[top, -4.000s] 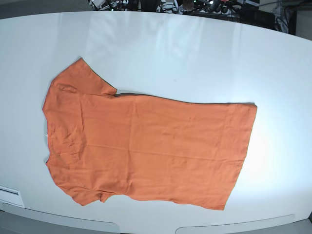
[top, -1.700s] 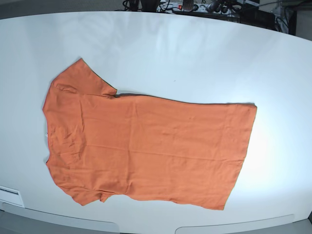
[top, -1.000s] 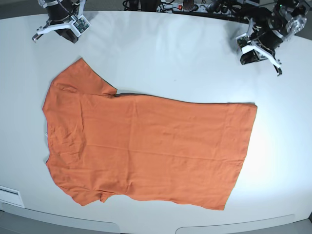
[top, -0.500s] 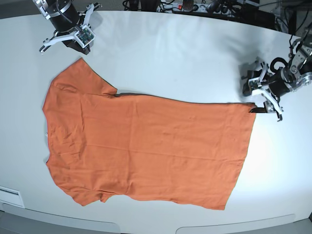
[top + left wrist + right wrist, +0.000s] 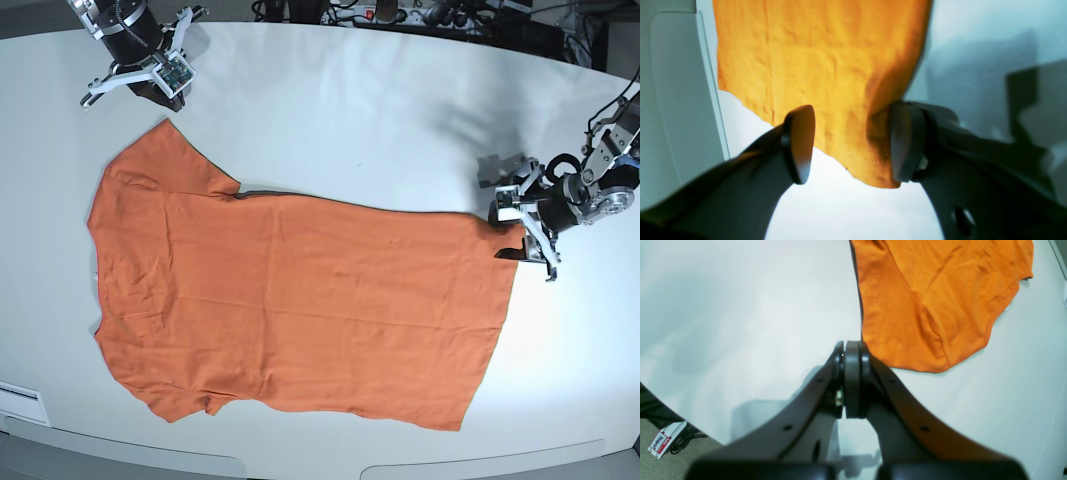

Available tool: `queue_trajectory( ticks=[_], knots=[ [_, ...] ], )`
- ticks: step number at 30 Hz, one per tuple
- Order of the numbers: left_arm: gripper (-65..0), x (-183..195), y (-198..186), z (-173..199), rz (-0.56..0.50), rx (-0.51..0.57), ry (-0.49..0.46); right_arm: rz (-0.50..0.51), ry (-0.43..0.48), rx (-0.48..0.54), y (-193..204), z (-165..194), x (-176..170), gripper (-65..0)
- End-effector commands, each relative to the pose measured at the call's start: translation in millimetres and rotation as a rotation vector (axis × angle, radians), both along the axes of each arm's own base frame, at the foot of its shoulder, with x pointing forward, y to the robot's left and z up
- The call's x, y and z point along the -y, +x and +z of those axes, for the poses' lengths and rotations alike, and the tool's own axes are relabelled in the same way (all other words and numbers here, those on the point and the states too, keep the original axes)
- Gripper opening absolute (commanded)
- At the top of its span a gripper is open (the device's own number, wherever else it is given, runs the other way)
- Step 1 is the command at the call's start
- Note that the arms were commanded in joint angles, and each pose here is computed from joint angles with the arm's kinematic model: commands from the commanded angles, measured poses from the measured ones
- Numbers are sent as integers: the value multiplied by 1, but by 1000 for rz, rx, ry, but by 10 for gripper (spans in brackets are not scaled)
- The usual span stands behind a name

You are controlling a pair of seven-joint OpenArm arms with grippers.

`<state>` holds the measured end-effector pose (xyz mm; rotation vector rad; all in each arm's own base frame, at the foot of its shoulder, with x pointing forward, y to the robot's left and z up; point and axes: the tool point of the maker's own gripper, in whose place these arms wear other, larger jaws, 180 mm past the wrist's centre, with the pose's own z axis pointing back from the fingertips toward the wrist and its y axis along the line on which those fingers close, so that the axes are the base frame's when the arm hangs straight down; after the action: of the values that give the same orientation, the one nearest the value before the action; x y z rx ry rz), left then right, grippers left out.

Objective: Fold the T-shirt properly
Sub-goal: 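Lower the left gripper onto the orange T-shirt's hem corner and grasp, then lower the right gripper onto the shirt's shoulder edge and grasp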

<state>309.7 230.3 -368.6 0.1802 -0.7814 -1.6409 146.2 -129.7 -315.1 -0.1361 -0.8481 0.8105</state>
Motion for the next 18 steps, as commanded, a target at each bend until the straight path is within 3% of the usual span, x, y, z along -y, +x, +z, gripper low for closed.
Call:
queue_trajectory(
  ticks=[1, 3, 4, 10, 14, 18],
  knots=[
    [-404, -13, -10, -9, 0, -50, 63, 7, 7, 24, 2, 6, -1, -650],
    [-617, -15, -9, -10, 16, -54, 64, 0, 5, 33, 4, 8, 0, -650],
    [-650, -17, -9, -10, 34, -57, 66, -7, -2, 42, 6, 9, 2, -650],
    [-650, -21, -7, -10, 62, -54, 78, -13, 26, 66, 16, 13, 0, -637],
    [-650, -20, -7, -10, 67, -57, 68, 12, 23, 13, 10, -2, -1, -380],
    [-650, -19, -7, -10, 70, -60, 62, -10, -7, -36, 12, -28, 12, -367]
  ],
)
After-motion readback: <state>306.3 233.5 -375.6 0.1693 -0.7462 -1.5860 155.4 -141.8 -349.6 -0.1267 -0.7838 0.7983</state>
